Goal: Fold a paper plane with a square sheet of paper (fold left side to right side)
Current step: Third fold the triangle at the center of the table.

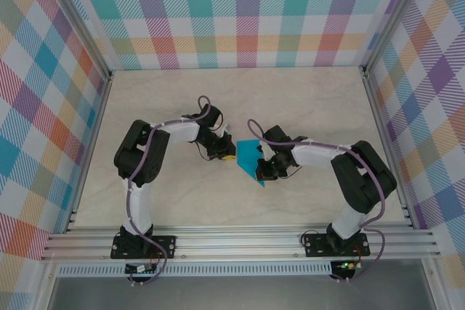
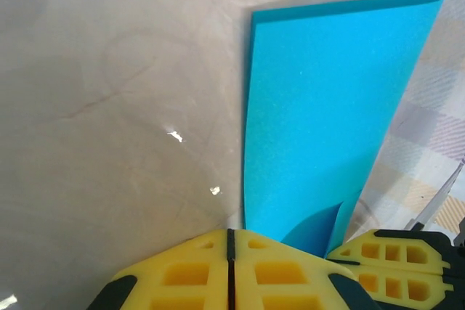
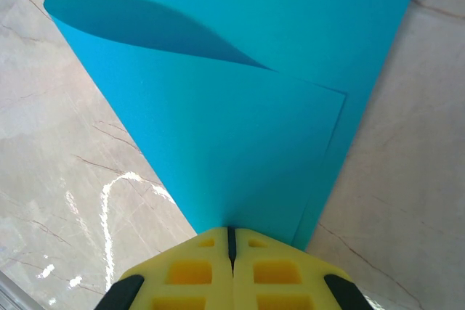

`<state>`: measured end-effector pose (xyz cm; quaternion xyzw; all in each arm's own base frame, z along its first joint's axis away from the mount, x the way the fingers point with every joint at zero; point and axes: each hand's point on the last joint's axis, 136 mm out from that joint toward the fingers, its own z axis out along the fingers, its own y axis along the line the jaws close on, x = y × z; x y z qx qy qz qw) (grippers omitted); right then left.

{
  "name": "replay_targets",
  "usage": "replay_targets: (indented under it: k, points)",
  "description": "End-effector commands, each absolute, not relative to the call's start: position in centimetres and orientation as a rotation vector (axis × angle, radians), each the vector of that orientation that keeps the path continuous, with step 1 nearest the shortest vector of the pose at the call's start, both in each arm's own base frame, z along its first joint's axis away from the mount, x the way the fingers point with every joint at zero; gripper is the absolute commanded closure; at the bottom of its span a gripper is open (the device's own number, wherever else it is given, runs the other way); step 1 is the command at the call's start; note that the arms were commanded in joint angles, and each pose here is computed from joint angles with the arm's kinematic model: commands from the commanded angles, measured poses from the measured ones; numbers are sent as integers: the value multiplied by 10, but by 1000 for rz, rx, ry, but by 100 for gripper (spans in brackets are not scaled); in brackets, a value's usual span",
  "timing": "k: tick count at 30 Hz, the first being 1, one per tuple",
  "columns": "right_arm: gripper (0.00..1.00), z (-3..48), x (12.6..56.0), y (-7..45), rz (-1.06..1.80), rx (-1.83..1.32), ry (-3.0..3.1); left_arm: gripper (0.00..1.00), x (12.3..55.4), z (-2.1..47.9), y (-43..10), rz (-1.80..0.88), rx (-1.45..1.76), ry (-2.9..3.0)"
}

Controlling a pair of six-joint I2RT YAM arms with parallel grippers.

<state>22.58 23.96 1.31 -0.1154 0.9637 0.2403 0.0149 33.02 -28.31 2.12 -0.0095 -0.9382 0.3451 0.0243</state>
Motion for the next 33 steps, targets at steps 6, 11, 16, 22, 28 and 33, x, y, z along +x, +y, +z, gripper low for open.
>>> replay_targets:
  k: [6,11,16,22,28,33]
  points:
    - [97,-6,209,217,593,-329,3117,89,312,77,-285,1177,-120,-2949]
    - [97,-5,209,217,587,-329,3118,87,279,79,-317,1253,-203,-2851]
    - [97,-6,210,218,588,-326,3122,87,265,64,-344,1243,-267,-2785]
    - [97,-6,211,219,586,-327,3121,87,267,45,-349,1174,-271,-2772]
    - [97,-7,212,218,579,-330,3123,87,269,29,-345,1101,-276,-2787]
    - [97,-7,211,216,563,-333,3129,87,273,16,-334,983,-283,-2840]
